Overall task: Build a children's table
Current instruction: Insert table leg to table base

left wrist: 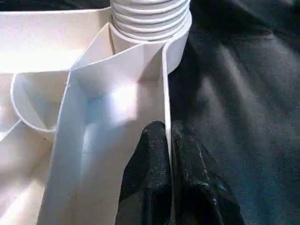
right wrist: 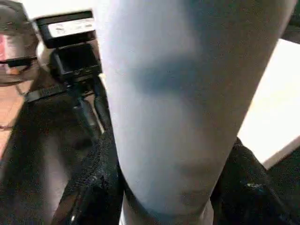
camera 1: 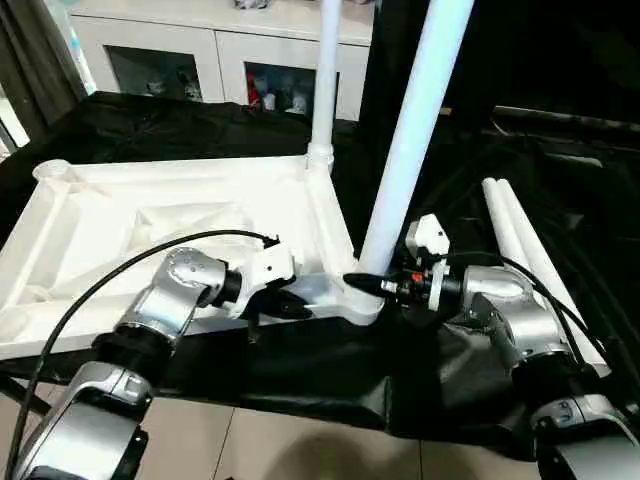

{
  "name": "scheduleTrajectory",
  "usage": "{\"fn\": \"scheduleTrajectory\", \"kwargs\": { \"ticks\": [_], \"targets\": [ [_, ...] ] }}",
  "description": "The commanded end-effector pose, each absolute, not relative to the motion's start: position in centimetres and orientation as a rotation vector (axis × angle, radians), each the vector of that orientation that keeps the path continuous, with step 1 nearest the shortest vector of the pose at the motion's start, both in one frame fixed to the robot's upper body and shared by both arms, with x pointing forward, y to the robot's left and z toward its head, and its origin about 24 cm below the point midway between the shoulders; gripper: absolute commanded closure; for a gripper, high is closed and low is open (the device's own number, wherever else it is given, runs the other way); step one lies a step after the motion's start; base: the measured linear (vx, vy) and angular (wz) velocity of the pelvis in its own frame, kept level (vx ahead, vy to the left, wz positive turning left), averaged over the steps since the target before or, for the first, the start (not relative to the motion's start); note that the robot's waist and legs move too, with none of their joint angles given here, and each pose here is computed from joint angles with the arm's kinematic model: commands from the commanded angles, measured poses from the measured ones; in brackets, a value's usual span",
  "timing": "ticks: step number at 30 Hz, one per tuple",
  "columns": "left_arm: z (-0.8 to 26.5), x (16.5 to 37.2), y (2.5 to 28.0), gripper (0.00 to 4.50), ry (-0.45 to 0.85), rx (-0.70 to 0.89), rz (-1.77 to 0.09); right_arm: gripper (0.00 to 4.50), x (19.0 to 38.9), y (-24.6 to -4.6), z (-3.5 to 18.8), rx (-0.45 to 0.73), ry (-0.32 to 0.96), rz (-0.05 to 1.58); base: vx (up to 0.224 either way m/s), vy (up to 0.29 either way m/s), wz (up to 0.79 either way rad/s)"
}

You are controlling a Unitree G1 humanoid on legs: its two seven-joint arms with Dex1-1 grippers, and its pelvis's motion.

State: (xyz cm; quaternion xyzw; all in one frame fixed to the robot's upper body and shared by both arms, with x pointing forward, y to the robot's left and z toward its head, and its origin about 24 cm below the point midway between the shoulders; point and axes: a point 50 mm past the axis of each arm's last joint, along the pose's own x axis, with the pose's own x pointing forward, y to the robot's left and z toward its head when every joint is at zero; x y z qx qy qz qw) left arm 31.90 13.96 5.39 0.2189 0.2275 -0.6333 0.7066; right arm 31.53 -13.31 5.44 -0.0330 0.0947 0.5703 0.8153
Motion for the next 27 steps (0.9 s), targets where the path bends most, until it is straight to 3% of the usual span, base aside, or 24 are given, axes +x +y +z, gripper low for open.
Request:
{"fn": "scheduleTrajectory", "kwargs": {
  "ticks": [1, 9, 15, 20, 21, 27],
  "targets": [
    [6.0, 30.9, 12.3, 4.50, 0.474, 0.505, -1.583, 2.59, 29.3, -14.0, 1.0, -0.065, 0.442, 1.232, 0.000, 0.000, 0.00],
    [6.0, 31.2, 12.5, 4.50, 0.463, 0.509, -1.523, 2.59, 28.9, -13.8, 0.3, -0.072, 0.446, 1.218, 0.000, 0.000, 0.00],
    [5.5, 33.0, 12.4, 4.50, 0.449, 0.513, -1.300, 2.59, 31.2, -14.7, -0.7, -0.048, 0.451, 0.800, 0.000, 0.000, 0.00],
    [5.6, 34.2, 11.7, 4.50, 0.459, 0.432, -1.157, 2.59, 32.0, -14.7, -1.3, -0.028, 0.450, 0.563, -0.031, 0.010, -0.07],
    [5.5, 34.9, 11.2, 4.50, 0.477, 0.416, -1.060, 2.59, 32.4, -14.2, -1.6, -0.032, 0.457, 0.447, 0.000, 0.000, 0.00],
    [5.2, 35.8, 9.3, 4.50, 0.511, 0.380, -0.902, 2.59, 33.5, -12.9, -1.7, -0.007, 0.474, 0.198, -0.054, 0.038, -0.02]
  ]
}}
